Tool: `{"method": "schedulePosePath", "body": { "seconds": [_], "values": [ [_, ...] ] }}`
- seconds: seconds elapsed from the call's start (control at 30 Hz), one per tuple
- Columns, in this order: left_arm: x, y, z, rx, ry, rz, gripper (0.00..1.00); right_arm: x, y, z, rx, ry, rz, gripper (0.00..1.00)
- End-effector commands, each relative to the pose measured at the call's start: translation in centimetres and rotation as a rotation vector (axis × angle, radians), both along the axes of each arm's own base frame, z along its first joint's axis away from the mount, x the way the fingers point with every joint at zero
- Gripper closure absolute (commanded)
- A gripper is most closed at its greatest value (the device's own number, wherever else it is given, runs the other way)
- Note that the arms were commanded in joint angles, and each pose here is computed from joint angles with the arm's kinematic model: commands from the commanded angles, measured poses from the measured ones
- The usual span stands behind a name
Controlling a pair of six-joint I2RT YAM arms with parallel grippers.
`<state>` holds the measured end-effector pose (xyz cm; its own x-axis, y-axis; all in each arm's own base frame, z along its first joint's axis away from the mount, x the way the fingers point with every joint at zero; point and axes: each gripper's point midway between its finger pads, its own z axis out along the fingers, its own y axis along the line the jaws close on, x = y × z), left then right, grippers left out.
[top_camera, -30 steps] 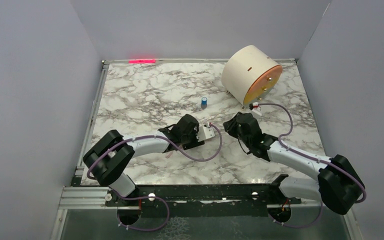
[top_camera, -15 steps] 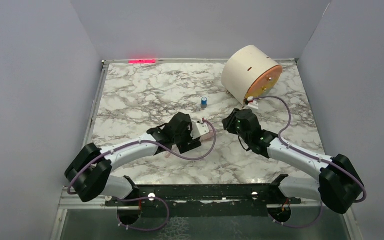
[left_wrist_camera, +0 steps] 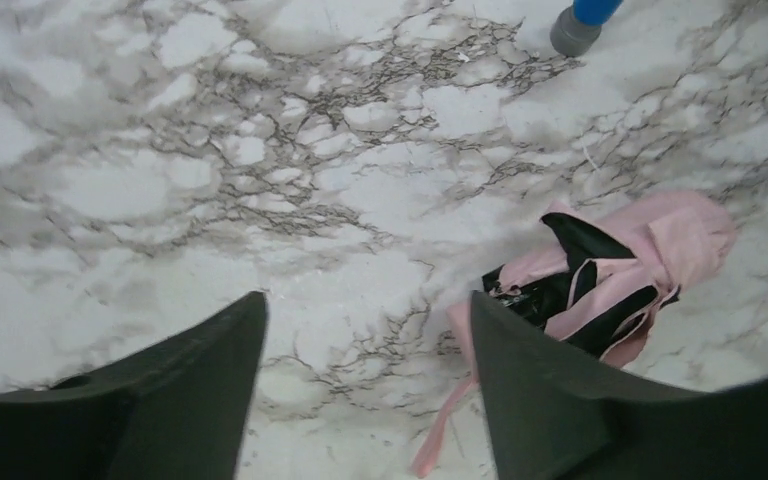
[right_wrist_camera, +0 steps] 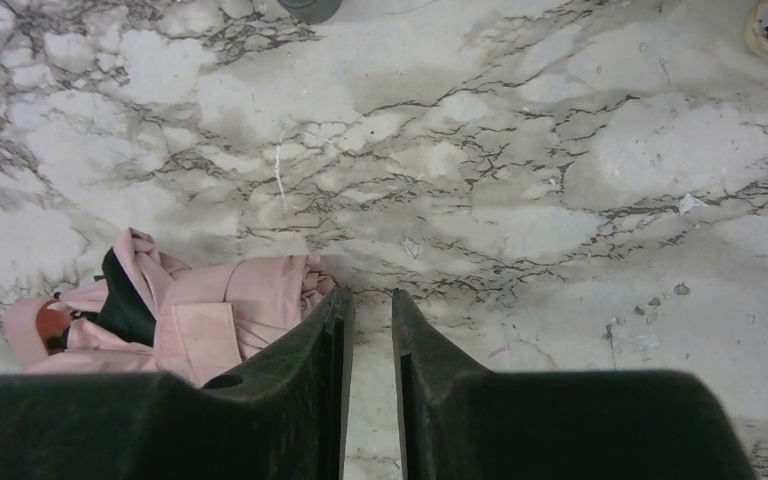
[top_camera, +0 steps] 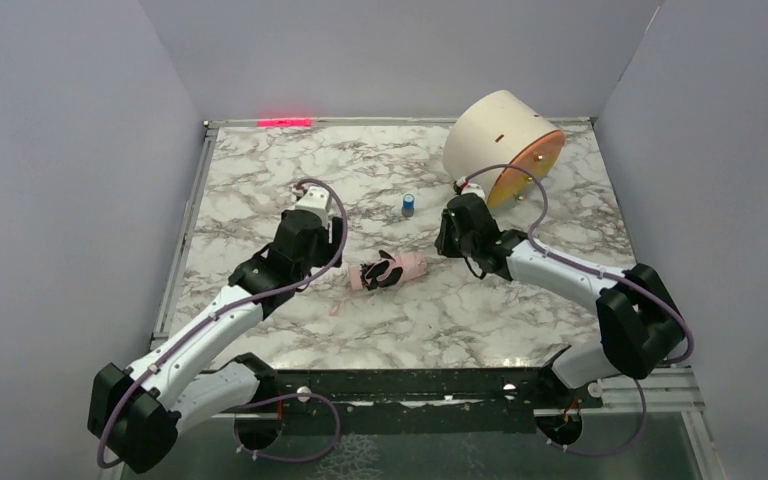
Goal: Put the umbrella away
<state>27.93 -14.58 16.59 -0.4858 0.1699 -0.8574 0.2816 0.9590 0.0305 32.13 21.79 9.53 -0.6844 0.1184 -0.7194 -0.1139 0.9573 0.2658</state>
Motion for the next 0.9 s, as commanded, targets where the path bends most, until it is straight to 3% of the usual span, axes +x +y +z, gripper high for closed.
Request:
{"method": "schedulePosePath", "body": {
  "seconds": [0.0, 0.1, 0.2, 0.37, 0.67, 0.87],
  "values": [
    [-2.6, -0.3, -3.9, -0.246, 0.207, 0.145, 0.46, -0.8, 0.4, -1.4, -0.078, 0.079, 0.124, 0.76],
    [-4.0, -0.8, -6.5, -0.283, 0.305, 0.165, 0.8, -0.7, 0.6, -1.8, -0.108, 0.099, 0.165, 0.78],
    [-4.8, -0.8, -8.4, -0.287, 0.36, 0.181, 0.95, -0.9, 0.6, -2.6, -0.14, 0.13, 0.195, 0.82],
    [-4.7, -0.9, -10.4, -0.242, 0.394, 0.168, 1.0, -1.5, 0.9, -4.2, -0.161, 0.184, 0.245, 0.99],
    [-2.8, -3.1, -13.6, -0.181, 0.467, 0.112, 1.0, -1.6, 2.2, -5.9, -0.156, 0.241, 0.316, 0.99],
    [-1.3, -5.6, -14.1, -0.172, 0.467, 0.05, 1.0, -2.3, 4.9, -5.8, -0.058, 0.272, 0.425, 0.99]
  ]
}}
